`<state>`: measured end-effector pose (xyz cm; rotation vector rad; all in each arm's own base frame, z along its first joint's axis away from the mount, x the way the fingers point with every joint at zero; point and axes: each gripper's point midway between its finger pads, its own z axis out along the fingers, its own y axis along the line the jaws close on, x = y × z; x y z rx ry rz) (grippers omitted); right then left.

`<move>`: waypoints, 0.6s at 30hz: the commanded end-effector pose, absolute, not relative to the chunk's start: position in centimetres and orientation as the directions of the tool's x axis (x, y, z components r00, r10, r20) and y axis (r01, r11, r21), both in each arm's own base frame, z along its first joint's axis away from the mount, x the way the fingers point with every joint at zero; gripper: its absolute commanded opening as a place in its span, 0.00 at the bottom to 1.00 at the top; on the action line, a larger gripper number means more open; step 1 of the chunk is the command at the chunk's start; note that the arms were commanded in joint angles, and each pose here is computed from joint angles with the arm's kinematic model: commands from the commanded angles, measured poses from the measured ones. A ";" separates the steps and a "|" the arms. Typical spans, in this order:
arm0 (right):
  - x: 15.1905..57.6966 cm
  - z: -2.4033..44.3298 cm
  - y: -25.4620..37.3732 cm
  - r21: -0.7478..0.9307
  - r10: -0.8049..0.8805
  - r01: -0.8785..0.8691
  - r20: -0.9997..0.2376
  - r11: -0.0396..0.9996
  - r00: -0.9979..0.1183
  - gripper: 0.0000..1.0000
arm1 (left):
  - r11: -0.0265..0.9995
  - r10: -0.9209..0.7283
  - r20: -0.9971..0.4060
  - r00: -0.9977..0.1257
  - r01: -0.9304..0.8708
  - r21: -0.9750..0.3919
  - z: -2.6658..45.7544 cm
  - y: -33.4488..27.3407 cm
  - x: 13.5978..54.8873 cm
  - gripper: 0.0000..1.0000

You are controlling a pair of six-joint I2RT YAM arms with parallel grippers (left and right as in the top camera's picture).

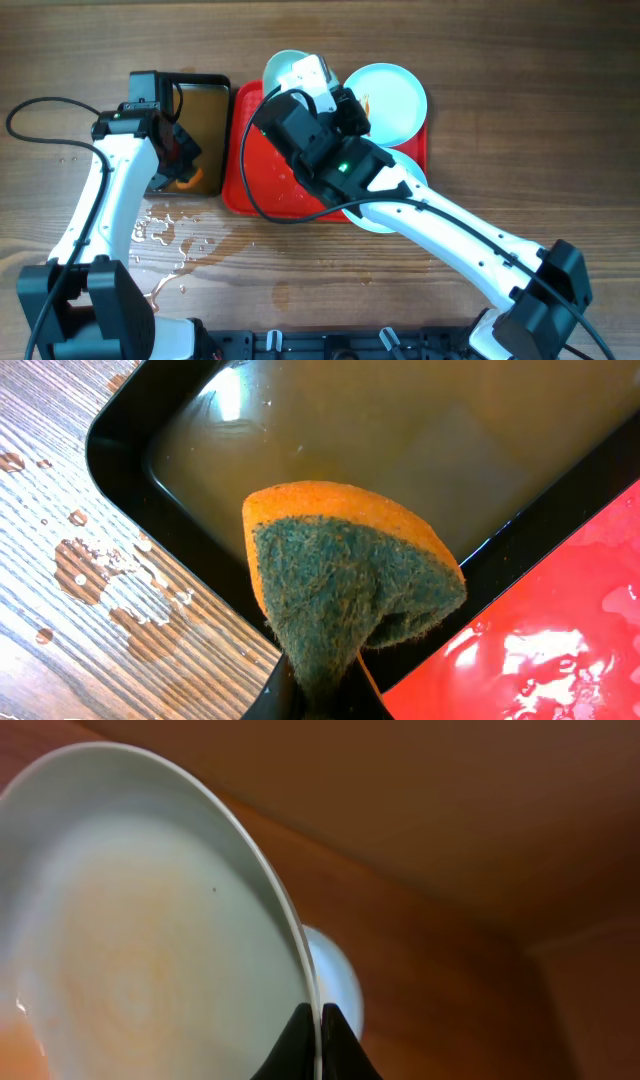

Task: Clean dirty plates on tray and stack at the side
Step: 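Withdraw the sponge to the black tray and raise the plate with the right gripper, then carry the cleaned plate right and set it on the table beside the tray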

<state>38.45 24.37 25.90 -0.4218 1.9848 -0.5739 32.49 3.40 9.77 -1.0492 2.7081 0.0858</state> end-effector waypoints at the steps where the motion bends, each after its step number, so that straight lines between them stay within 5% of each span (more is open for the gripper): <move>1: 38.6 29.2 23.2 -0.730 -0.664 0.005 -0.624 0.683 -0.413 0.04 | 0.744 -0.654 -0.232 -0.720 -0.668 -0.024 9.4 3.5 32.4 0.04; 18: 38.5 31.9 24.4 -0.732 -0.669 0.079 -0.656 0.677 -0.349 0.04 | 0.746 -0.655 -0.227 -0.720 -0.665 -0.043 9.4 3.2 32.6 0.04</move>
